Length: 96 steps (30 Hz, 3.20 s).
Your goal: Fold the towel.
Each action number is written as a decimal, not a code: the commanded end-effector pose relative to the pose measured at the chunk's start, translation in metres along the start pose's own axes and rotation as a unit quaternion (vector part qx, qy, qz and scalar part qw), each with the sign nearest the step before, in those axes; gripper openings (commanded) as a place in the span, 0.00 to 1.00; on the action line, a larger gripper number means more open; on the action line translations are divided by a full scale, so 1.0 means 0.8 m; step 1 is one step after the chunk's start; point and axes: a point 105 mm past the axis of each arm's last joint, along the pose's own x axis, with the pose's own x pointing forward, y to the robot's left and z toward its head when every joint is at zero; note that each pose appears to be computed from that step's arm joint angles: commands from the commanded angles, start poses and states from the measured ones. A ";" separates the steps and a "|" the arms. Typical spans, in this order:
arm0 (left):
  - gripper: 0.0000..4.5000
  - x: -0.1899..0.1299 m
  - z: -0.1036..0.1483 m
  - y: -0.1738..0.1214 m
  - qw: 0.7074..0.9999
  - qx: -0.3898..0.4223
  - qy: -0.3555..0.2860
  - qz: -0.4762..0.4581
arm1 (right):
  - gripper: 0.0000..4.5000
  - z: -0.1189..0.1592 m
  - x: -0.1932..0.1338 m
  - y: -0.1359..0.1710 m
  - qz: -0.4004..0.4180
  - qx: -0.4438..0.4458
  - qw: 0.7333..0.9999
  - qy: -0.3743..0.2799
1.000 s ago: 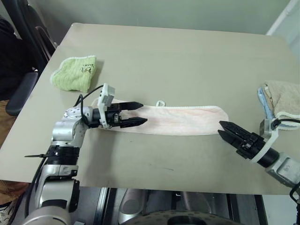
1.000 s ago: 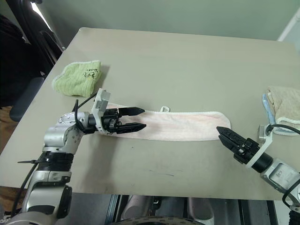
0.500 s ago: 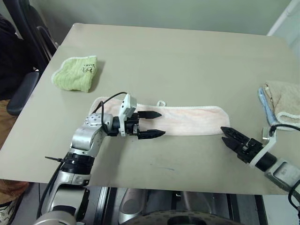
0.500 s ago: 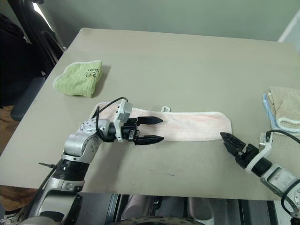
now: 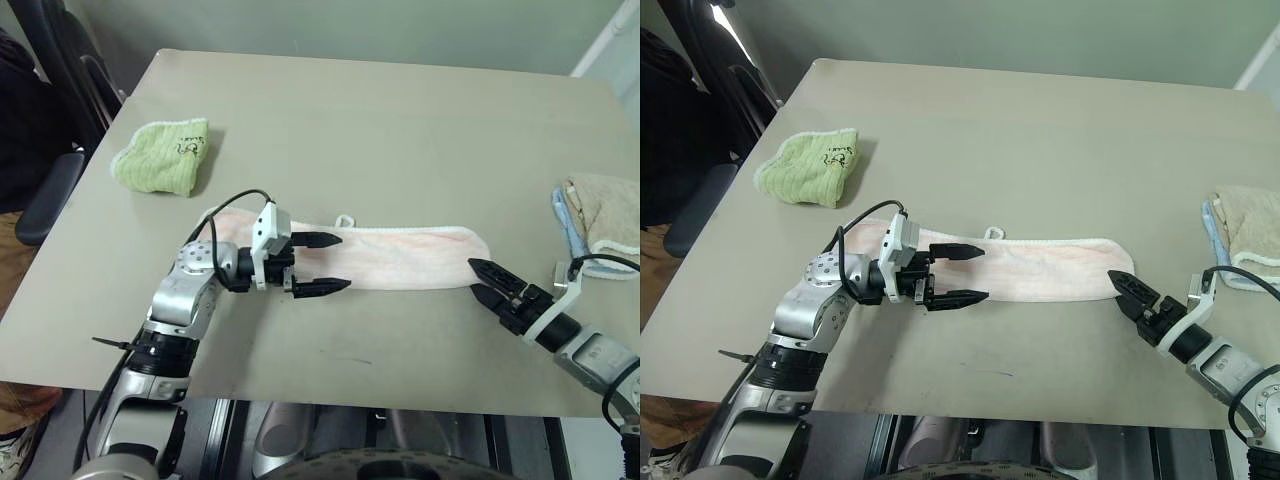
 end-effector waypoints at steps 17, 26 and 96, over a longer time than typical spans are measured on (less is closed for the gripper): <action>0.99 -0.002 0.004 0.009 0.999 0.038 -0.002 0.006 | 1.00 0.029 0.005 -0.009 -0.021 -0.008 0.999 -0.037; 0.99 -0.010 0.003 0.020 0.999 0.048 0.004 0.021 | 1.00 0.025 0.022 -0.005 -0.011 -0.007 0.999 -0.030; 1.00 -0.002 -0.018 0.036 0.997 0.070 0.014 0.023 | 0.01 -0.078 0.040 0.087 0.062 -0.322 0.932 0.153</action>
